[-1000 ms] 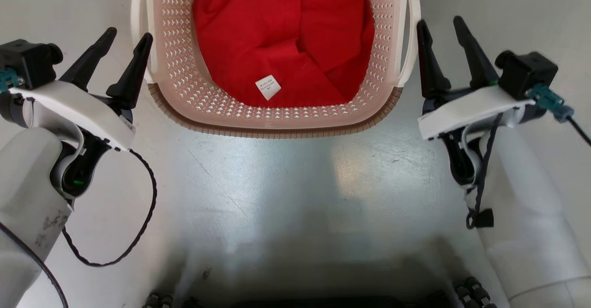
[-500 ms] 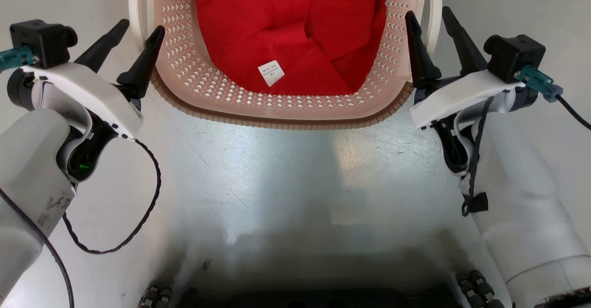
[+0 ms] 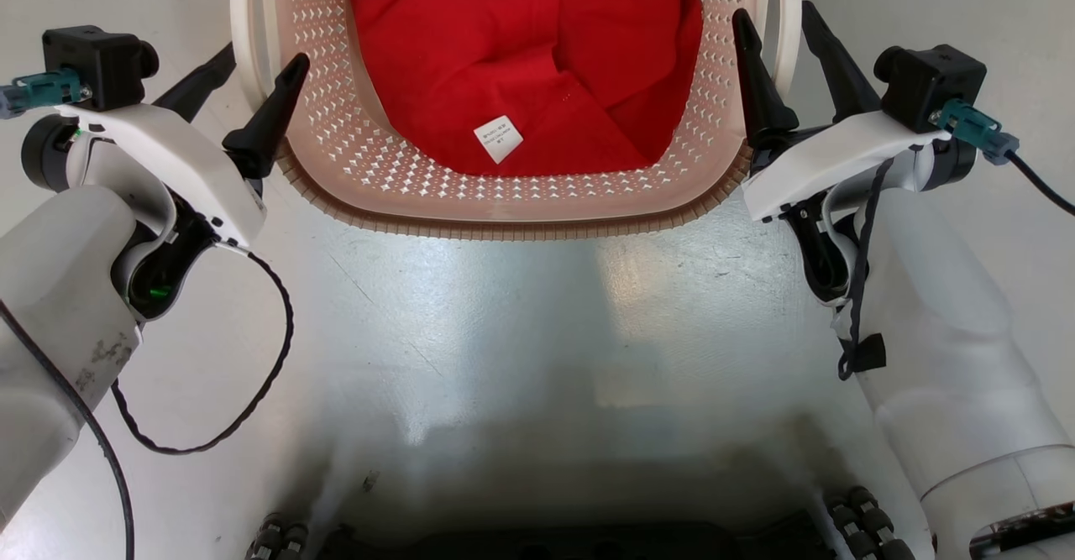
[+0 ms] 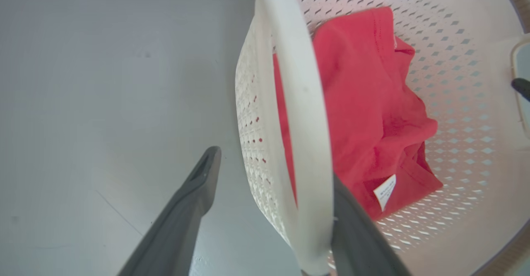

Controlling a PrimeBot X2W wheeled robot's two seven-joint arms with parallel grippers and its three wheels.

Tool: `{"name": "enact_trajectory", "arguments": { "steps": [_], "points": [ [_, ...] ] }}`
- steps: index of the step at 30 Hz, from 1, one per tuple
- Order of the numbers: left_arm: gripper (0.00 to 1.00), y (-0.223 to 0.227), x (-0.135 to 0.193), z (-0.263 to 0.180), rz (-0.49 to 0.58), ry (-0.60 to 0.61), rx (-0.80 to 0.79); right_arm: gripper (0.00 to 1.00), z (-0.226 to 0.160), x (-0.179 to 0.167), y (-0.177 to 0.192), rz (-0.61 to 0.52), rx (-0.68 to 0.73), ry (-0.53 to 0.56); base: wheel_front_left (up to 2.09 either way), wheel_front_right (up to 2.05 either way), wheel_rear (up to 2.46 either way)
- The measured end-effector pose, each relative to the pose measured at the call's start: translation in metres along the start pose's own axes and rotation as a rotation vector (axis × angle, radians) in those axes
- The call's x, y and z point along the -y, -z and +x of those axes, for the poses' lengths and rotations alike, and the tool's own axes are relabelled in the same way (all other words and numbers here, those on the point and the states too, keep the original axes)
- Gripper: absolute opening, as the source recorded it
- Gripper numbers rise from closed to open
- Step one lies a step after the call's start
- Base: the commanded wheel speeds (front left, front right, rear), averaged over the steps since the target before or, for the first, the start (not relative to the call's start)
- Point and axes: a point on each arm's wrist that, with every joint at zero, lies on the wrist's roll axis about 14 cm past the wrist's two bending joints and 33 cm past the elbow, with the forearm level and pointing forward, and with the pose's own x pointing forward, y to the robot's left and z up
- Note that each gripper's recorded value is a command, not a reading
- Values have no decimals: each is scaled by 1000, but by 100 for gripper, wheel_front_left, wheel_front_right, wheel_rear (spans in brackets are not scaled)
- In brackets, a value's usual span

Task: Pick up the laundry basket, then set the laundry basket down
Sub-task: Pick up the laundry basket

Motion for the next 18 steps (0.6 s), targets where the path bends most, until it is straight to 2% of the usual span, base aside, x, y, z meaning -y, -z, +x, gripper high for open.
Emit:
{"name": "enact_trajectory", "arguments": {
  "steps": [4, 5, 6, 7, 8, 9, 11, 12, 18],
  "points": [
    [100, 0, 1, 2, -4, 2, -9, 100, 0, 0, 3, 5, -11, 2, 0, 0, 0],
    [95, 0, 1, 2, -4, 1, -11, 100, 0, 0, 4, 6, -14, 1, 0, 0, 0],
    [58, 1, 1, 3, -1, 2, -13, 100, 0, -1, 5, 7, -17, -2, 0, 0, 0],
    [38, 0, 2, 3, 1, 3, -14, 93, 0, -2, 7, 7, -21, -6, 0, 0, 0],
    [9, 1, 3, 3, 1, 5, -15, 51, 0, -4, 7, 4, -24, -10, 0, 0, 0],
    [0, 2, 4, 3, -2, 9, -18, 42, 0, -5, 8, 2, -25, -14, 0, 0, 0],
    [0, 2, 10, 4, -11, 26, -16, 24, 0, -9, 8, 5, -26, -24, 0, 0, 0],
    [0, 1, 11, 5, -13, 26, -14, 2, 0, -12, 8, 9, -27, -31, 0, 0, 0],
    [0, 0, 13, 4, -9, 30, -18, 0, 1, -18, 2, 29, -19, -32, 0, 0, 0]
  ]
}}
